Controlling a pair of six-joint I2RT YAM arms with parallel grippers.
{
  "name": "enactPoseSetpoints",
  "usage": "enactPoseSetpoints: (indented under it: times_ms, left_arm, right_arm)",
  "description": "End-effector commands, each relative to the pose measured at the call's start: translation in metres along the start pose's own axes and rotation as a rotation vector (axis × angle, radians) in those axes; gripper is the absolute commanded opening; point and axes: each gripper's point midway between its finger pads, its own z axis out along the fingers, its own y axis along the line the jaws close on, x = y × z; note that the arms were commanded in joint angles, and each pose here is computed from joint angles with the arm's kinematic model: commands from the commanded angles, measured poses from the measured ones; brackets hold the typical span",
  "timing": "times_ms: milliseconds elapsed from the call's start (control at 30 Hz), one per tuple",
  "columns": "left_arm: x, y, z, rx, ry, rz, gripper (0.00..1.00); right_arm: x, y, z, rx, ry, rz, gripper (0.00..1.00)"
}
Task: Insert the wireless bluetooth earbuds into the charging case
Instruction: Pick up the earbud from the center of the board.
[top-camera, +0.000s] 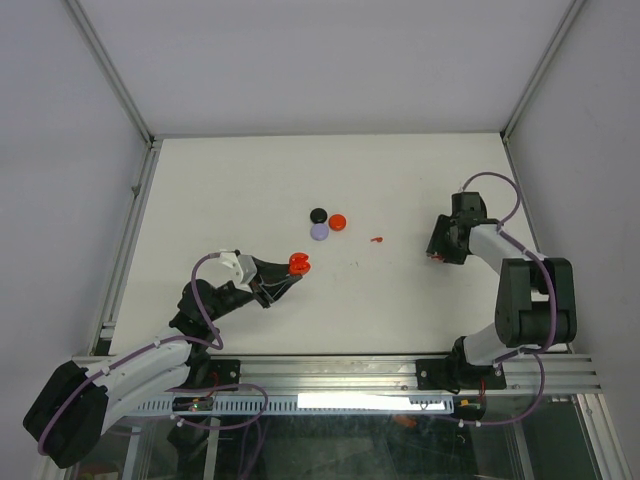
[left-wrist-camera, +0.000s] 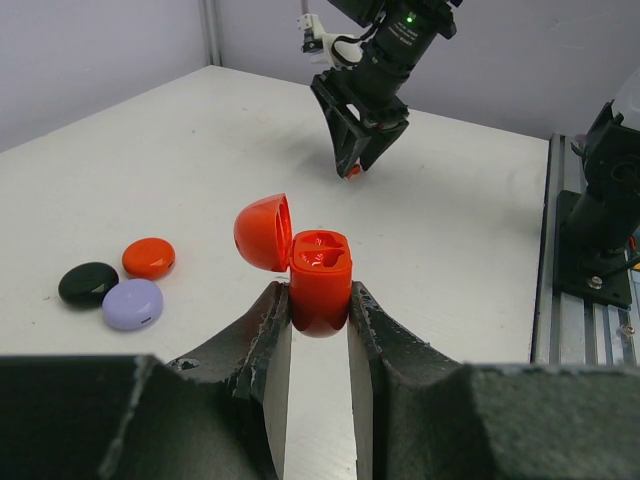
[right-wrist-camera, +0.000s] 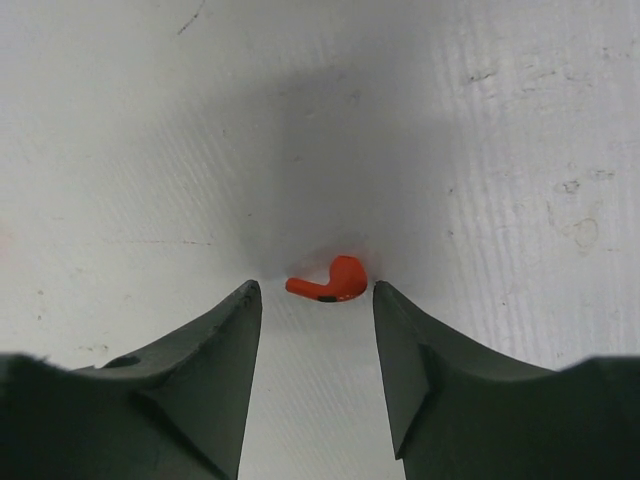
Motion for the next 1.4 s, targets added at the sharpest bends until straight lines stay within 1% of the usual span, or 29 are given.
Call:
enactPoseSetpoints:
  times_ms: [0, 267, 600, 867, 1233, 1367]
  left_arm:
    - [-0.004, -0.005, 0.001, 0.026, -0.019, 0.033, 0.00]
    - [-0.004, -0.005, 0.001, 0.027, -0.018, 0.034, 0.00]
    - [-0.003, -0.005, 0.002, 0.031, -0.013, 0.032, 0.00]
    - [-0.003, -0.004, 0.002, 0.026, -0.013, 0.032, 0.00]
    - [-0.004, -0.001, 0.000, 0.004, -0.019, 0.033, 0.00]
    - [-0.004, 0.002, 0.000, -0.010, -0.019, 0.031, 0.00]
  right_arm:
    - [-0.017, 0.013, -0.001, -0.021, -0.035, 0.017, 0.51]
    - [-0.022, 0.018, 0.002, -0.008, -0.026, -0.017, 0.50]
    - [-0.014, 0.011, 0.007, 0.073, 0.030, -0.084, 0.42]
    - [-0.007, 0.006, 0.012, 0.129, 0.083, -0.128, 0.39]
    - [-0.001, -0.001, 0.017, 0.203, 0.121, -0.180, 0.32]
    - [0.001, 0.000, 0.018, 0.206, 0.125, -0.190, 0.27]
